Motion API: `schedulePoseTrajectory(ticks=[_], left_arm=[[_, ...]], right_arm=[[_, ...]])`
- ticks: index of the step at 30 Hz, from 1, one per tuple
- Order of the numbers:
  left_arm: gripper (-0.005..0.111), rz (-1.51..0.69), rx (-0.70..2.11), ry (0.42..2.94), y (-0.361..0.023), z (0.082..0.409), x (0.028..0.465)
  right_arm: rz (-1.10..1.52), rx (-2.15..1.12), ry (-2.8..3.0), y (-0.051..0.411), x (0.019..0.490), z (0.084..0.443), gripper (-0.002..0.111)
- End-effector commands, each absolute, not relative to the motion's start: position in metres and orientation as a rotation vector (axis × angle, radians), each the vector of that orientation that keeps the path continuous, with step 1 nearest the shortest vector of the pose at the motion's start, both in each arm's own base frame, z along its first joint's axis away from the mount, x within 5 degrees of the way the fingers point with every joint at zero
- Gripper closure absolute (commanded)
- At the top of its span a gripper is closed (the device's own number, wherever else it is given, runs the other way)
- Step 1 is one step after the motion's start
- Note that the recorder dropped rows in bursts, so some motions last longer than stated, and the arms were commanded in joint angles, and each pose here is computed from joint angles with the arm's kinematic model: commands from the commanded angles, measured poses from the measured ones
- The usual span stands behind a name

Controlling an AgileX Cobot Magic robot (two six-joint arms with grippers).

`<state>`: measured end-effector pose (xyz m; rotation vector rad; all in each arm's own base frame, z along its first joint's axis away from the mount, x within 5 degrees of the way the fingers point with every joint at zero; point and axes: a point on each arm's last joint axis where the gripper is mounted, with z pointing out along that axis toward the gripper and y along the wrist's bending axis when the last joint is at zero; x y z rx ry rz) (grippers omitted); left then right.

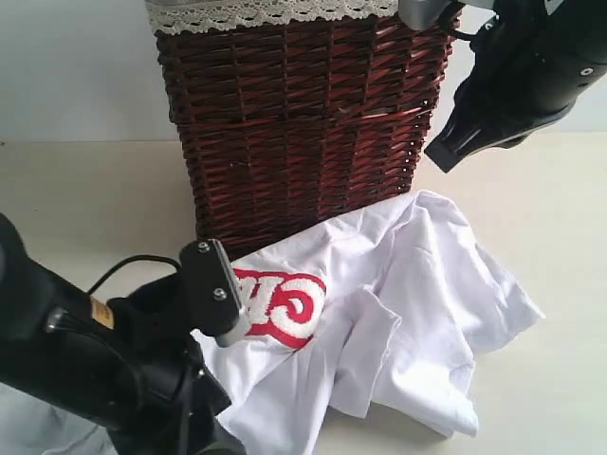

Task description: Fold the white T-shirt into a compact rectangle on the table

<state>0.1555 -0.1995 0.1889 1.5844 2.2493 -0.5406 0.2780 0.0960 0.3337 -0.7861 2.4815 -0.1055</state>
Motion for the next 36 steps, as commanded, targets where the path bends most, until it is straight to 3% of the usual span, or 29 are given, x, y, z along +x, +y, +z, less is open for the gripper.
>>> schedulePoseTrajectory(ticks=[1, 6, 12, 22, 24, 25, 29, 36], left_arm=[[0.06, -0.508, 1.577, 2.241, -0.216, 0.168, 0.156], [0.058, -0.446, 1.743, 2.082, -0.233, 0.156, 0.144], [0.039, -0.37, 1.901, 1.897, -0.246, 0.148, 0.133], [0.04, -0.256, 1.876, 1.913, -0.252, 0.115, 0.145], [0.047, -0.251, 1.886, 1.937, -0.252, 0.108, 0.145], [0.055, -0.255, 1.875, 1.955, -0.252, 0.107, 0.145], [0.106, -0.265, 1.84, 1.981, -0.252, 0.108, 0.145], [0.107, -0.301, 1.717, 1.916, -0.251, 0.144, 0.148]], right_arm=[[-0.13, -0.779, 2.466, 0.094, 0.28, 0.334, 0.094], [-0.266, -0.745, 2.462, 0.085, 0.283, 0.335, 0.094], [-0.271, -0.744, 2.462, 0.085, 0.283, 0.336, 0.094], [-0.274, -0.744, 2.471, 0.084, 0.281, 0.336, 0.094], [-0.275, -0.744, 2.473, 0.084, 0.281, 0.336, 0.094], [-0.286, -0.747, 2.473, 0.083, 0.281, 0.336, 0.094], [-0.354, -0.766, 2.473, 0.079, 0.282, 0.336, 0.094], [-0.462, -0.753, 2.491, 0.064, 0.285, 0.336, 0.094]])
